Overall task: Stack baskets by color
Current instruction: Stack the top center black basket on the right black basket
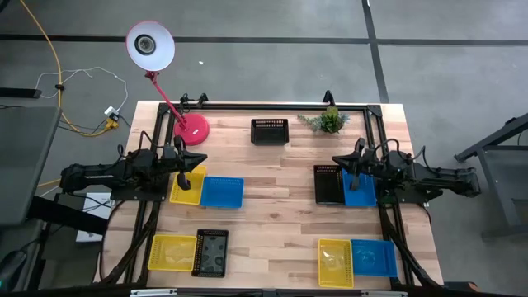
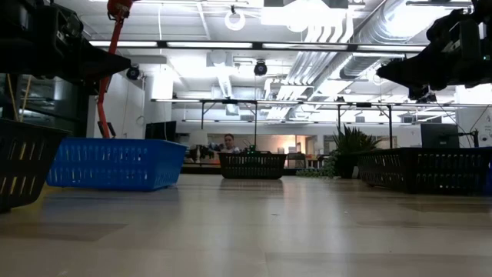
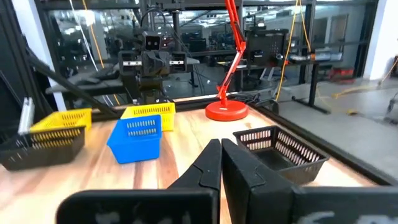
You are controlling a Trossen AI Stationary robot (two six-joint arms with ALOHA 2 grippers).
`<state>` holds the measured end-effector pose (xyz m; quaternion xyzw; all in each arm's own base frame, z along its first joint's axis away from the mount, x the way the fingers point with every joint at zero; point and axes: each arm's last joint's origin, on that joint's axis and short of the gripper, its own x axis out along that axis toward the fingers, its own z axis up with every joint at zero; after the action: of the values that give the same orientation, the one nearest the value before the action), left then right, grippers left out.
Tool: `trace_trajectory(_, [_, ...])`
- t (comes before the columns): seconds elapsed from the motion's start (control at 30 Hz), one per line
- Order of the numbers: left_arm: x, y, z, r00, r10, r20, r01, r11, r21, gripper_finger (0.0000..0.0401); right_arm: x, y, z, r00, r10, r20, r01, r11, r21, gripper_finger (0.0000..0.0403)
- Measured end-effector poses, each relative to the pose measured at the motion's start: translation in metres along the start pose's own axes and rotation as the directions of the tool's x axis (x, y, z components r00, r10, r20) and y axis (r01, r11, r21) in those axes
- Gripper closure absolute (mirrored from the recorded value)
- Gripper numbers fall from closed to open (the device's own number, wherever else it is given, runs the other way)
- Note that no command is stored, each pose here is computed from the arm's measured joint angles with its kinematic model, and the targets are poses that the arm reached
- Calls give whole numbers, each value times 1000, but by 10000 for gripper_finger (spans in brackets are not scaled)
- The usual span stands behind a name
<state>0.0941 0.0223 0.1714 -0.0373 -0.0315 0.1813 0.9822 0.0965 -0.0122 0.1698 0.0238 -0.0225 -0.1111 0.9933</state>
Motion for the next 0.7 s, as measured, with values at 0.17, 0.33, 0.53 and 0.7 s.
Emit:
trace_trajectory(0.17, [0, 0, 0, 1000, -3, 0, 3, 1000, 0, 401, 0, 0, 3, 999, -7, 31, 5, 998, 59, 402])
trace_trajectory(0.33, [0, 0, 0, 1000, -3, 0, 3, 1000, 0, 401, -1, 0, 14, 989, -14, 145, 4, 997, 72, 402])
trace_trajectory(0.53, [0, 0, 0, 1000, 0, 1, 0, 1000, 0, 401, -1, 1, 34, 958, -8, 288, -11, 998, 66, 392])
trace_trajectory(0.7, [0, 0, 0, 1000, 1, 1, -1, 1000, 0, 401, 10, 2, 56, 974, -66, 219, 57, 997, 47, 334])
